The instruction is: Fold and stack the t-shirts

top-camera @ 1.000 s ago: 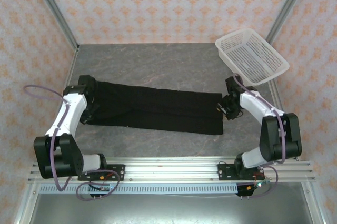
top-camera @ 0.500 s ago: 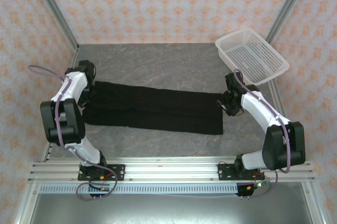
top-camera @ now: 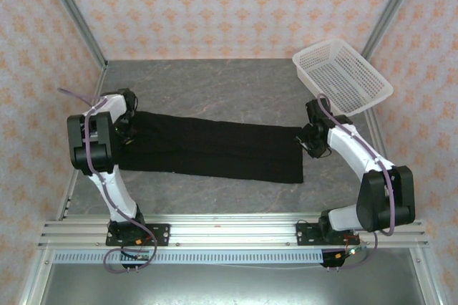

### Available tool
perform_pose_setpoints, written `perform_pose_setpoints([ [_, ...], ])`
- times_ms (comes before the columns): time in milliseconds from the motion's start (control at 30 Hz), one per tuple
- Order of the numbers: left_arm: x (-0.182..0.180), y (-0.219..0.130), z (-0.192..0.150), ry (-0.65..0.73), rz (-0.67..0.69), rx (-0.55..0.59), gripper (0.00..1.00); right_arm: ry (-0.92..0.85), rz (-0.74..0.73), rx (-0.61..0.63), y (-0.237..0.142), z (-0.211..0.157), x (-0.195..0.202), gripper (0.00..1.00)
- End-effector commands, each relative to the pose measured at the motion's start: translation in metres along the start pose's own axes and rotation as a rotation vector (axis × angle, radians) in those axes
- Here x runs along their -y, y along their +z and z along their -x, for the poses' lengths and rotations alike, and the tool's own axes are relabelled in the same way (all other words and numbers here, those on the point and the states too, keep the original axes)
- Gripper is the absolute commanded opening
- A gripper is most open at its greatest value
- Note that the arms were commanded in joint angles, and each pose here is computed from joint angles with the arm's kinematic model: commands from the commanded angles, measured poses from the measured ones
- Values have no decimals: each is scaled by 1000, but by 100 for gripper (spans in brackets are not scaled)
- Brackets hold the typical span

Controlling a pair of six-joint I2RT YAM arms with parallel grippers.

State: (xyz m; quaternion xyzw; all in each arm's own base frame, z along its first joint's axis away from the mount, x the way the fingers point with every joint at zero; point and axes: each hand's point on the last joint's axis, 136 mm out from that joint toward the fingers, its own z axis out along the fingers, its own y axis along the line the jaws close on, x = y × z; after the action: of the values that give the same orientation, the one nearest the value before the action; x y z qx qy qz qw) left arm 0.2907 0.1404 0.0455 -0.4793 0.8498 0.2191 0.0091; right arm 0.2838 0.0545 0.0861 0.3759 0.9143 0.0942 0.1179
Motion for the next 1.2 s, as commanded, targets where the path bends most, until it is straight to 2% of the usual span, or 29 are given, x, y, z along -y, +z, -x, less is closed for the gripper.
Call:
perform_pose_setpoints([
  [0, -43, -44, 11, -57, 3, 99, 69, -52, 4, 57, -13, 11, -7, 41],
  [100, -59, -75, 11, -145, -83, 155, 73, -98, 52, 49, -9, 13, -21, 42],
  [167, -60, -85, 7, -194, -142, 144, 73, -126, 73, 25, -2, 13, -30, 41],
  [300, -19, -82, -21, -230, -331, -46, 58, -177, 109, -36, 16, 10, -49, 36],
  [367, -2, -73, -40, -252, -376, -161, 49, -202, 100, -60, 27, 11, -55, 32],
  [433, 10, -65, -52, -285, -412, -222, 43, -218, 87, -85, 37, 12, -60, 31],
  [633, 27, -33, -81, -329, -355, -305, 41, -235, 15, -158, 65, 17, -68, 29],
  [800, 33, 0, -98, -324, -290, -331, 38, -198, -78, -243, 92, 7, -52, 28],
  [967, 67, 10, -85, -265, -294, -325, 33, -102, -197, -247, 95, -4, -16, 28],
  [1167, 172, -19, -39, -105, -408, -265, 32, 89, -245, -204, 70, -29, 32, 29],
])
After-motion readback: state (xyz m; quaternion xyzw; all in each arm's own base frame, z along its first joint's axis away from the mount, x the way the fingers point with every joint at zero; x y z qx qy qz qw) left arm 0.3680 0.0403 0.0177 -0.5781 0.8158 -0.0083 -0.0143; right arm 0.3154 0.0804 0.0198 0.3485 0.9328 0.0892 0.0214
